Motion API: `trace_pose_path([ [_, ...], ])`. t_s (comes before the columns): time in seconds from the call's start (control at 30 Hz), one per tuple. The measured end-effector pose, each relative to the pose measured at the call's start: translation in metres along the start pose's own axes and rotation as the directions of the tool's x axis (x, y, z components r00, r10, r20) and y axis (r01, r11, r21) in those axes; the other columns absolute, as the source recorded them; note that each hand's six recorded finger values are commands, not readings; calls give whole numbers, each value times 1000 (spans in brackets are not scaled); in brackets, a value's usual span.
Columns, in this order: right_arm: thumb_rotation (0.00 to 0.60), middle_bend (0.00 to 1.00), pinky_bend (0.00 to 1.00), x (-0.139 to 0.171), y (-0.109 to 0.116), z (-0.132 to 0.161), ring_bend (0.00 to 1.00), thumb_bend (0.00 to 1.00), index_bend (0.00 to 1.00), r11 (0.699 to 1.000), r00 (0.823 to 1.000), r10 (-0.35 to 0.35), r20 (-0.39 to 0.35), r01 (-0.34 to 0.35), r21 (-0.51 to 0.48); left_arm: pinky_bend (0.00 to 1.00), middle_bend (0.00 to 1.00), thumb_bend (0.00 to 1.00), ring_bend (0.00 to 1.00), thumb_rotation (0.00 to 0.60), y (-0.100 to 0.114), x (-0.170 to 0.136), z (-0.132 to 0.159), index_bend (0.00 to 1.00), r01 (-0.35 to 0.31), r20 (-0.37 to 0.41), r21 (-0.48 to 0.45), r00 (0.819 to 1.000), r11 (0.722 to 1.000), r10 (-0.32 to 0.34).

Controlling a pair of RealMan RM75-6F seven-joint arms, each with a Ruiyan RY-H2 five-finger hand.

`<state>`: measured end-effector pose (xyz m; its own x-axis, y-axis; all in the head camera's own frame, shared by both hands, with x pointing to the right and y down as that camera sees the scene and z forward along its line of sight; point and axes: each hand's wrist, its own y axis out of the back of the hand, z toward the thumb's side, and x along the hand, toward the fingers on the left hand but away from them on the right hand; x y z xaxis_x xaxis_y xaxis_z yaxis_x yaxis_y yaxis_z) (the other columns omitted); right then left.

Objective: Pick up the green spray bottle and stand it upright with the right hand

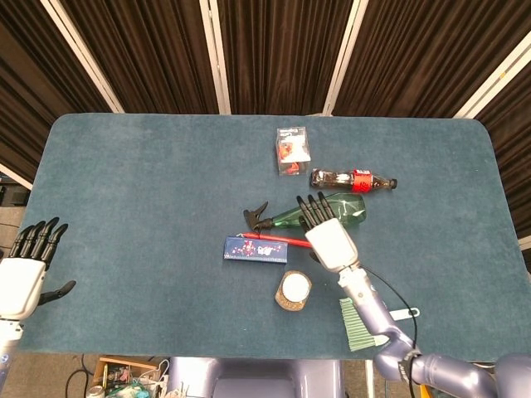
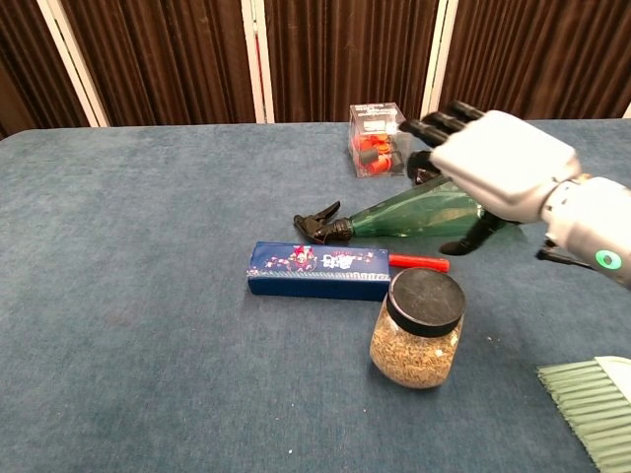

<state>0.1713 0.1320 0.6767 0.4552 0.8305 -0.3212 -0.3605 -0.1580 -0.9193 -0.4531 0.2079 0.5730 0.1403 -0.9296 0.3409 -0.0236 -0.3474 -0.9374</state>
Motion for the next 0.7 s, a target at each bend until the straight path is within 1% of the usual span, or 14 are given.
trace_pose_path([
  [0.13,600,0,0,-11,3,8,0,177,275,999,1000,-6,-14,7,47,81,0,41,0,600,-2,3,-4,0,9,-18,1,1000,1000,-9],
  [0.2,600,0,0,-16,1,12,0,177,280,997,1000,4,-25,-2,79,81,0,41,0,600,-3,4,-6,0,14,-26,4,1000,1000,-14],
  [0.33,600,0,0,-29,-6,21,0,183,296,994,999,36,-35,-32,105,81,0,41,0,600,-6,6,-9,0,26,-43,15,999,1000,-25],
  [0.53,600,0,0,-45,-16,29,0,217,300,987,996,60,-59,-51,152,81,0,41,0,600,-8,10,-12,0,33,-73,28,997,999,-31],
  [0.7,600,0,0,-57,-27,32,0,223,303,978,994,87,-71,-72,197,81,0,41,0,600,-11,12,-16,0,41,-94,33,995,999,-38],
])
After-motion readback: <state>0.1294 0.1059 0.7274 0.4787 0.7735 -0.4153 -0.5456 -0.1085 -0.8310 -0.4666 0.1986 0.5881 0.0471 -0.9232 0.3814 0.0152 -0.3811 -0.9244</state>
